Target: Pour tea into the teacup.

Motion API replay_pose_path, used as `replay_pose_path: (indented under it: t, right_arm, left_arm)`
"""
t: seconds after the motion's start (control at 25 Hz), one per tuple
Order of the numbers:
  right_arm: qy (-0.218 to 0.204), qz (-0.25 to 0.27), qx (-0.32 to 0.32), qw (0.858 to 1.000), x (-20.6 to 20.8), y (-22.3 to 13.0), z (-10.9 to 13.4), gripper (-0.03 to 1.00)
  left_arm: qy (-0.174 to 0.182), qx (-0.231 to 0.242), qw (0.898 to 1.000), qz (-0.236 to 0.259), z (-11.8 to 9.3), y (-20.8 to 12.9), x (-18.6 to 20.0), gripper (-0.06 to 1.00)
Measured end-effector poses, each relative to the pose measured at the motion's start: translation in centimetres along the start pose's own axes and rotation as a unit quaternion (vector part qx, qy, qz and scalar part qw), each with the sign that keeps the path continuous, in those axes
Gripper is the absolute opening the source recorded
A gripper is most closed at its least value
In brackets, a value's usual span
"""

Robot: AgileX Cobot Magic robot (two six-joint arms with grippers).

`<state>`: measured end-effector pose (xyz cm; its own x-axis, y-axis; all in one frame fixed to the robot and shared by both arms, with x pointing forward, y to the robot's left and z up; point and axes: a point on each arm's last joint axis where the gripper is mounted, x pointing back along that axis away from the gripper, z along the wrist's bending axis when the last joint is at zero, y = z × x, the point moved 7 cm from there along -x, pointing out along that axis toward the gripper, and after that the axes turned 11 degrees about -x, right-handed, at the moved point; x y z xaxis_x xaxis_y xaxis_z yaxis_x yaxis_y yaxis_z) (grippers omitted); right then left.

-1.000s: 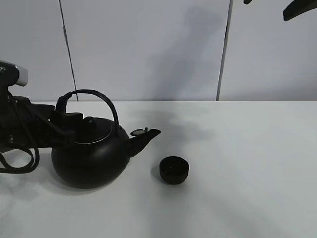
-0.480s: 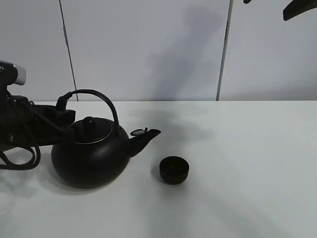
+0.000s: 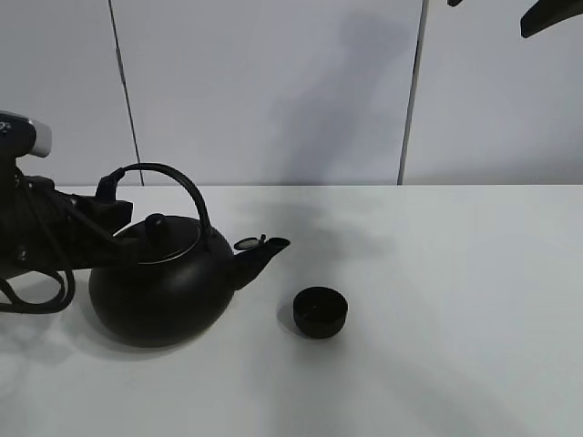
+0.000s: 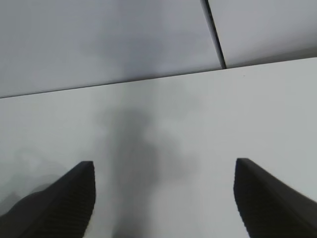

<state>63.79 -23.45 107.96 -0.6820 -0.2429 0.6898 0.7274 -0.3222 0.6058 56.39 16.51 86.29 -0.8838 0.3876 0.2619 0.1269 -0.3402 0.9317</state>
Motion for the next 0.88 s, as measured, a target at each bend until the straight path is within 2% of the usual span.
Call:
replay_pose_path:
  t: [0.28,0.68,0.88]
  right_arm:
    - [0.0,0.0,0.0,1.0,0.0,0.0,0.0,0.54]
    - [0.0,0.0,0.0,1.0,0.0,0.0,0.0,0.54]
    - [0.0,0.0,0.0,1.0,0.0,0.0,0.0,0.54]
  left_arm:
    - [0.003,-0.003,1.0,0.013,0.5,0.9,0.4,0.12]
    - [0.016,-0.002,0.999,-0.031,1.3,4.0,0.9,0.12]
    - [0.009,0.017,0.999,-0.037,0.8,4.4,0.8,0.12]
